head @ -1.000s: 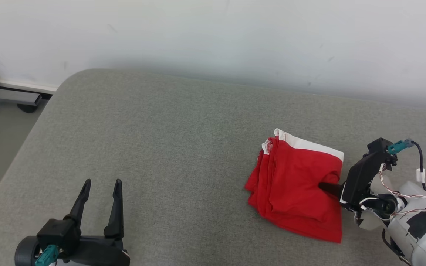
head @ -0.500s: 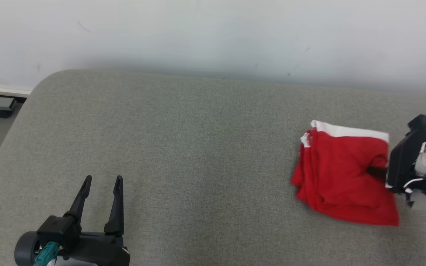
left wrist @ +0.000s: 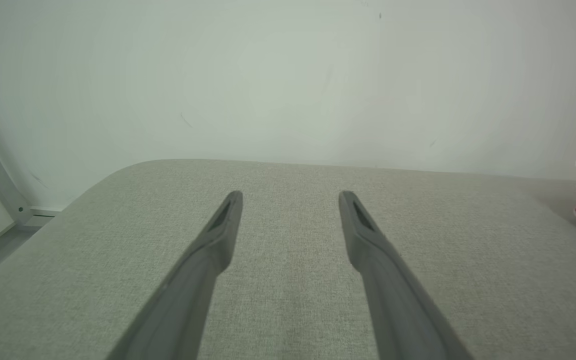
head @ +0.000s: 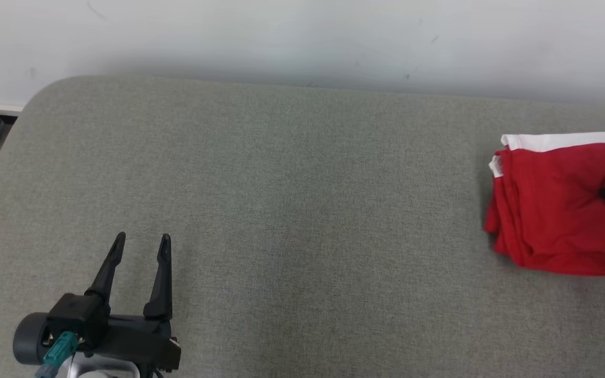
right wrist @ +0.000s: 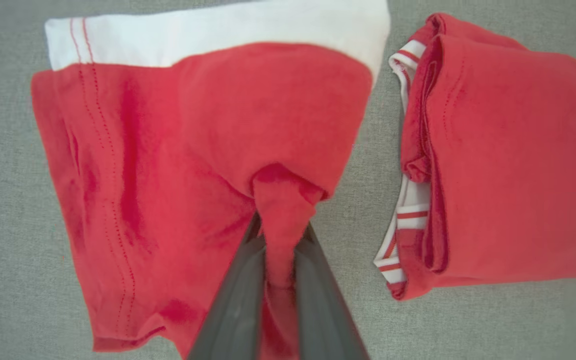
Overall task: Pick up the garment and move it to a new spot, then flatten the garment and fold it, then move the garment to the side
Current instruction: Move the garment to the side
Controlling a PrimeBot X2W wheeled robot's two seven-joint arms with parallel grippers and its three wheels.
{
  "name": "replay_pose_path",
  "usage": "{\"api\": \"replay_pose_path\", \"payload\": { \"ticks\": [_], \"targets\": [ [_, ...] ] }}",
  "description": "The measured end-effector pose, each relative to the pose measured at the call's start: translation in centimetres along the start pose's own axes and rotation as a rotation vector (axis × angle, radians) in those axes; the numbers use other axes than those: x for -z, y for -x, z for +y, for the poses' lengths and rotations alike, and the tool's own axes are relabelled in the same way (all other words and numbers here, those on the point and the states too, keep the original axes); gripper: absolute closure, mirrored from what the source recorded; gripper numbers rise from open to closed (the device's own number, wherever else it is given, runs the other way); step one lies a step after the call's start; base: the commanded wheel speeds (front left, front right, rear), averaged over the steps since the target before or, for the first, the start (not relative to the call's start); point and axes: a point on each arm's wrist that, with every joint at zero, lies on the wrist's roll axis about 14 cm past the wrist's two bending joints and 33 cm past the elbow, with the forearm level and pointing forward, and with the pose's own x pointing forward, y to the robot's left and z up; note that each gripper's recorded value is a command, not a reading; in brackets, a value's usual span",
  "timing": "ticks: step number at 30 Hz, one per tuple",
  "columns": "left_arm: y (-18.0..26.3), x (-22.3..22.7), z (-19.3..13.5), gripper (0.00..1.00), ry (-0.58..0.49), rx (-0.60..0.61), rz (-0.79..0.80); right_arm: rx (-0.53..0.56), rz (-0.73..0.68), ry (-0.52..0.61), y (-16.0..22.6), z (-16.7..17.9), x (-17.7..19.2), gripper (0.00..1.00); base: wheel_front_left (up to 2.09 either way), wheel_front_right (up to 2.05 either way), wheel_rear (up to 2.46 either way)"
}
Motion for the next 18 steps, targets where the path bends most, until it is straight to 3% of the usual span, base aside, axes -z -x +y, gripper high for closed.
{"api": "replay_pose_path", "payload": {
  "ticks": [18],
  "targets": [
    [-2.7,2.2,-1.0,0.0,-0.024,0.043,0.048,0.167,0.055,0.046,0.3,-6.5,-2.8,1.0,0.0,0.0,0.0]
  ]
}}
